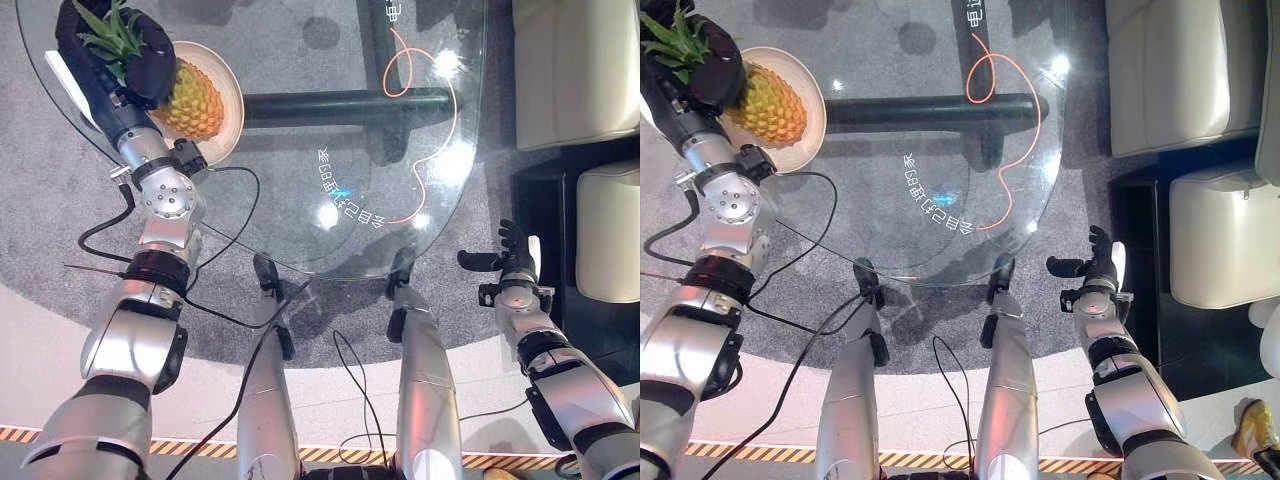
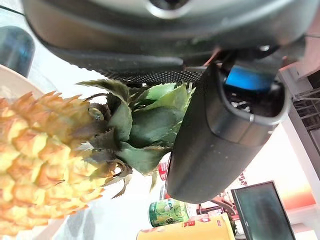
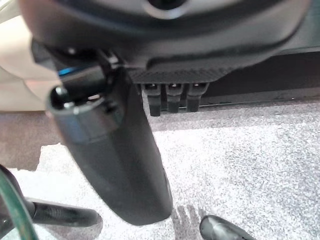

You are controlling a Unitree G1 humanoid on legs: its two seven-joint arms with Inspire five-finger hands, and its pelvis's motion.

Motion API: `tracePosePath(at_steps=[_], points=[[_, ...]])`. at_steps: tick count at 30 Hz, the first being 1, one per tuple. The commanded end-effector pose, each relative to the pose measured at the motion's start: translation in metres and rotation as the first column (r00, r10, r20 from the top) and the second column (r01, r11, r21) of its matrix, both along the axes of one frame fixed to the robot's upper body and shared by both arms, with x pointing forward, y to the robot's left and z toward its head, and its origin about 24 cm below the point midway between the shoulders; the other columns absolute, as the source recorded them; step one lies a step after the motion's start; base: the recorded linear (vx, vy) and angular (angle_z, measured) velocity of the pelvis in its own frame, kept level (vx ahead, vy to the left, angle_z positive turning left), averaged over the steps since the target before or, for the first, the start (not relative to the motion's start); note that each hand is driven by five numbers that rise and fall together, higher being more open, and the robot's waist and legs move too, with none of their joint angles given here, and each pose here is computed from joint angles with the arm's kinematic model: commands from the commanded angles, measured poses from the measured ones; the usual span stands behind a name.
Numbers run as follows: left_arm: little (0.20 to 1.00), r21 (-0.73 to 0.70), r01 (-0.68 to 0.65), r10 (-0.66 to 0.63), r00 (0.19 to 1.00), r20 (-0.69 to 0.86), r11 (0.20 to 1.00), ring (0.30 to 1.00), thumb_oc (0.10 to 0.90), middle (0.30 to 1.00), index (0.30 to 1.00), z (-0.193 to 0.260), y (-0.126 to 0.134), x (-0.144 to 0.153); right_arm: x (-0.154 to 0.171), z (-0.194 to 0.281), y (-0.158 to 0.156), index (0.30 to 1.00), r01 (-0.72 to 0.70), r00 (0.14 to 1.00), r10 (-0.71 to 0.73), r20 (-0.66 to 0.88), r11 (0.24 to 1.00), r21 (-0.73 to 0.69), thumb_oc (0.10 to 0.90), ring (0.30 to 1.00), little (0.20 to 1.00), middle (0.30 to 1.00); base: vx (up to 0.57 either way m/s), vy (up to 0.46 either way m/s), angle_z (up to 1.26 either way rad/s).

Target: Pick up the fruit to the plate

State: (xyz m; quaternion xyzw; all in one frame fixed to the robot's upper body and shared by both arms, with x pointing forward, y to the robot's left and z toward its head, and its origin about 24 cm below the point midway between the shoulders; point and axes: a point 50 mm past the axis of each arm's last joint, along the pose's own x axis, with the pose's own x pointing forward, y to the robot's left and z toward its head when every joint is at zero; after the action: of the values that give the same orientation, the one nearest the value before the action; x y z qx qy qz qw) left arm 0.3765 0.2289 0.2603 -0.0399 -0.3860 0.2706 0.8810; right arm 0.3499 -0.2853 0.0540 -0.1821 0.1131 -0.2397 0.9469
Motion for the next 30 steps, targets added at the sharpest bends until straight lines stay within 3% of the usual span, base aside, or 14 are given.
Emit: tracePosePath(at_steps=[1, 6, 9, 30], points=[[0.565, 0.069, 0.016, -0.033, 0.968, 0.249, 0.997, 0.613, 0.465, 0.613, 0.613, 0.044, -0.001, -0.019, -0.004, 0.009, -0.016, 0.9, 0.1, 0.993, -0.1, 0.061, 0.995, 0.004, 0.8, 0.9, 0.9, 0.9, 0.0, 0.0, 0.0], [0.582, 0.071, 0.037, -0.053, 0.971, 0.235, 0.997, 0.627, 0.482, 0.627, 0.627, 0.036, -0.003, -0.019, -0.006, 0.006, -0.017, 0.9, 0.109, 0.992, -0.11, 0.057, 0.994, 0.013, 0.8, 0.9, 0.9, 0.9, 0.0, 0.0, 0.0], [0.9, 0.072, 0.041, -0.057, 0.971, 0.233, 0.997, 0.9, 0.8, 0.9, 0.9, 0.032, -0.002, -0.02, -0.007, 0.006, -0.018, 0.9, 0.111, 0.992, -0.112, 0.058, 0.994, 0.014, 0.8, 0.9, 0.9, 0.9, 0.0, 0.0, 0.0], [0.9, 0.066, 0.061, -0.075, 0.966, 0.248, 0.996, 0.9, 0.8, 0.9, 0.9, 0.02, -0.007, -0.025, -0.008, 0.007, -0.021, 0.9, 0.129, 0.989, -0.13, 0.067, 0.991, 0.023, 0.8, 0.9, 0.9, 0.9, 0.0, 0.0, 0.0]])
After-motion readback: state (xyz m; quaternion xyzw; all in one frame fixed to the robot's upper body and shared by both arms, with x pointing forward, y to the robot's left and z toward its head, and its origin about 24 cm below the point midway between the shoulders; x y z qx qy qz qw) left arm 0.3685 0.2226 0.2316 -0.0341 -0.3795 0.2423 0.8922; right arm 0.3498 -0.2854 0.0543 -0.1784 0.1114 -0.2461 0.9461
